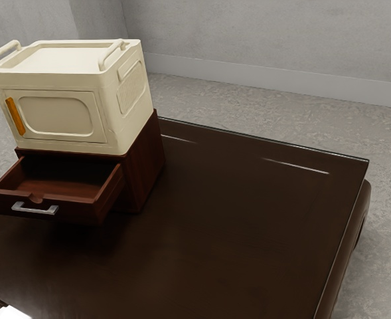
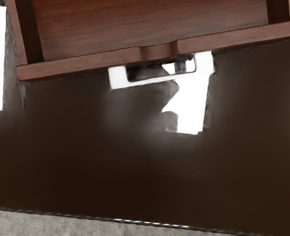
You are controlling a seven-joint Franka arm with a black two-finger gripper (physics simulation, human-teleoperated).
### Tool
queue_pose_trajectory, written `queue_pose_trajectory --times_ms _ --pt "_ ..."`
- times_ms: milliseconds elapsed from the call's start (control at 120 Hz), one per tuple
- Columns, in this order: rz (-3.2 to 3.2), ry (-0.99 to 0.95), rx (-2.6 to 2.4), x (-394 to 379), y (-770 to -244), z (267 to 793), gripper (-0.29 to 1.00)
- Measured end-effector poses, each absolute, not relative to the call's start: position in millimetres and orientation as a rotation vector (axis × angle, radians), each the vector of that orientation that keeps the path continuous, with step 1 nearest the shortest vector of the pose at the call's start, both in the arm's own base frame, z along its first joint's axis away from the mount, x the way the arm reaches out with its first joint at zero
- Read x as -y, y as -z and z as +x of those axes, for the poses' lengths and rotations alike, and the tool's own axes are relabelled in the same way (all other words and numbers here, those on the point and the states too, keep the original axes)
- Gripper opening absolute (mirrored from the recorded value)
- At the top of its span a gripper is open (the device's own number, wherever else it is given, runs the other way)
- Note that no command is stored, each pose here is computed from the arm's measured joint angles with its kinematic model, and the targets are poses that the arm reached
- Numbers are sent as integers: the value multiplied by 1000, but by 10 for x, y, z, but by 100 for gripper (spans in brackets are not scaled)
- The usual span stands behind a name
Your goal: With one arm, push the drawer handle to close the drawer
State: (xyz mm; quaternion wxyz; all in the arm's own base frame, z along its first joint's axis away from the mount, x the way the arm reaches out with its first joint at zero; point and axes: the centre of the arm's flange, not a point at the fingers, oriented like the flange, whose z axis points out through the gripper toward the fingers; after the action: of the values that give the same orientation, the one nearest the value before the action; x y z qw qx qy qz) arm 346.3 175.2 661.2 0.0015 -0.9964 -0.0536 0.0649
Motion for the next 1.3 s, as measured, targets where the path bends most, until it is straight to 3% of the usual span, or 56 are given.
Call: queue_pose_trajectory --times_ms 275,442,975,1300 --pt "-3138 -423 229 -1743 -5474 3407 19" --pt "-3131 -413 245 -1592 -4964 3413 2" --pt "-3036 -73 317 -1586 -3972 3793 -8" --pt "-2961 184 313 -1679 -3846 4034 -8"
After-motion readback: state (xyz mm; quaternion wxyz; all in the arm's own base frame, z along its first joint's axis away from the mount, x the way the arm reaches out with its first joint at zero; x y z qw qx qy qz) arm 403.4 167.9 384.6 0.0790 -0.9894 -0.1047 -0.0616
